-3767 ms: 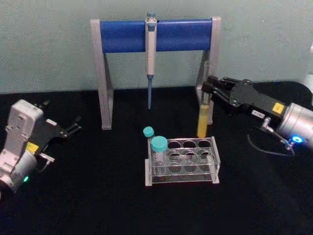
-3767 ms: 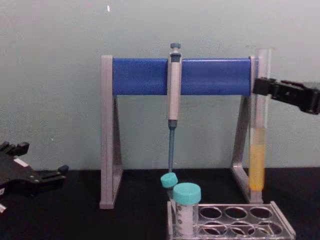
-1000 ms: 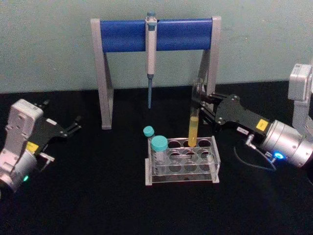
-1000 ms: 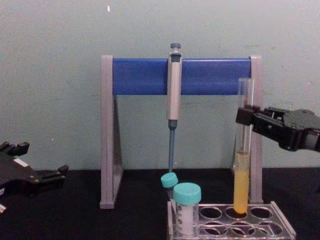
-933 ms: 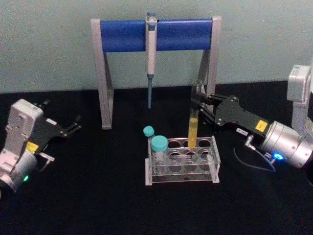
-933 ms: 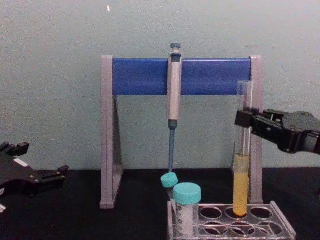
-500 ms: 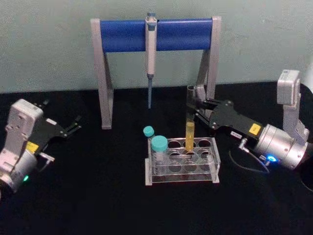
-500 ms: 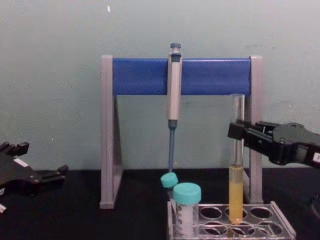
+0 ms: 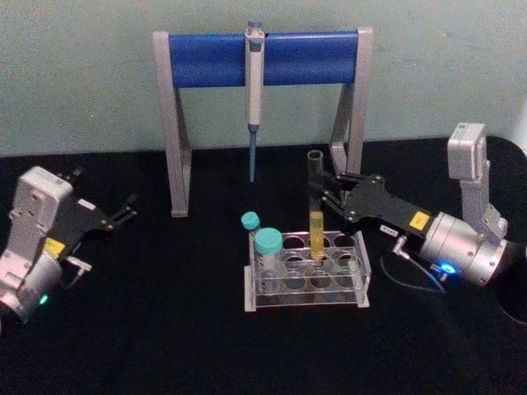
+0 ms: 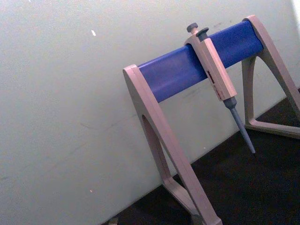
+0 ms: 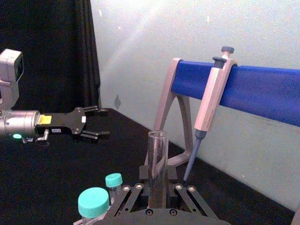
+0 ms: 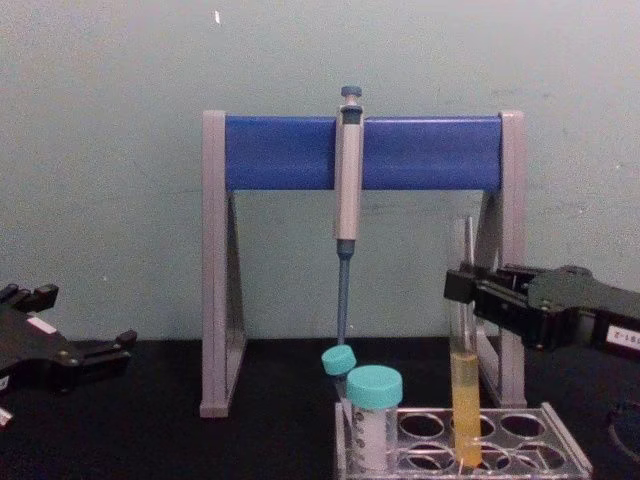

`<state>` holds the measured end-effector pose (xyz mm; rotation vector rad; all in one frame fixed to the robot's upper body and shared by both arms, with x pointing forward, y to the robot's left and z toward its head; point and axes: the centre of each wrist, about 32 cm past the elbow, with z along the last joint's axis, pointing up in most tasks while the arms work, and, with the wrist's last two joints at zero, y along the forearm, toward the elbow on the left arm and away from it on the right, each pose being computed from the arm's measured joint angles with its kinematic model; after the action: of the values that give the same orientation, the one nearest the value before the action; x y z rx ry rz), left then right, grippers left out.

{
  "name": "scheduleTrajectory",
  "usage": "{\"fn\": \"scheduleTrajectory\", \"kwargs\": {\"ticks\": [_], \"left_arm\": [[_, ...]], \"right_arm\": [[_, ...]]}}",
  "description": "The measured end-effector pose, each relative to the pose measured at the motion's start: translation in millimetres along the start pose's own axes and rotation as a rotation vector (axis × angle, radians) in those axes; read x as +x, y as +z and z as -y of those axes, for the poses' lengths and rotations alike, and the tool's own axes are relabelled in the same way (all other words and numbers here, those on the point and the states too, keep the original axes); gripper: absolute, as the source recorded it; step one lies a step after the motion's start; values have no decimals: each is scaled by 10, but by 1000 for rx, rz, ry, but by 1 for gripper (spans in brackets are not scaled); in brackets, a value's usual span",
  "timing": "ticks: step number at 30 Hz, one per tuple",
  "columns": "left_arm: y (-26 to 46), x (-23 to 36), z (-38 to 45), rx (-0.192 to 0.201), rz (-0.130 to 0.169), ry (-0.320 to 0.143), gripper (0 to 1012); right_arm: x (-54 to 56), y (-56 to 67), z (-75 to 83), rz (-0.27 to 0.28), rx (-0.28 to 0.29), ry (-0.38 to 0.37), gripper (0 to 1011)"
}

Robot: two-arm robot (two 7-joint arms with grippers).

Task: Pick up the test tube from the test tube rack, shake it, then place it back into the test tube rack.

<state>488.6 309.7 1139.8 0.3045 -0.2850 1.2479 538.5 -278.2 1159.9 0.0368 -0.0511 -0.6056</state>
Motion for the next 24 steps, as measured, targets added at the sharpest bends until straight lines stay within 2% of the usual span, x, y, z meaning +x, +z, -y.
{"fn": "scheduleTrajectory", "kwargs": {"ticks": [24], "left_arm": [[0, 0, 0, 0, 0, 0, 1001]], "right_arm": [[-3, -52, -6, 2, -63, 3, 217]]}}
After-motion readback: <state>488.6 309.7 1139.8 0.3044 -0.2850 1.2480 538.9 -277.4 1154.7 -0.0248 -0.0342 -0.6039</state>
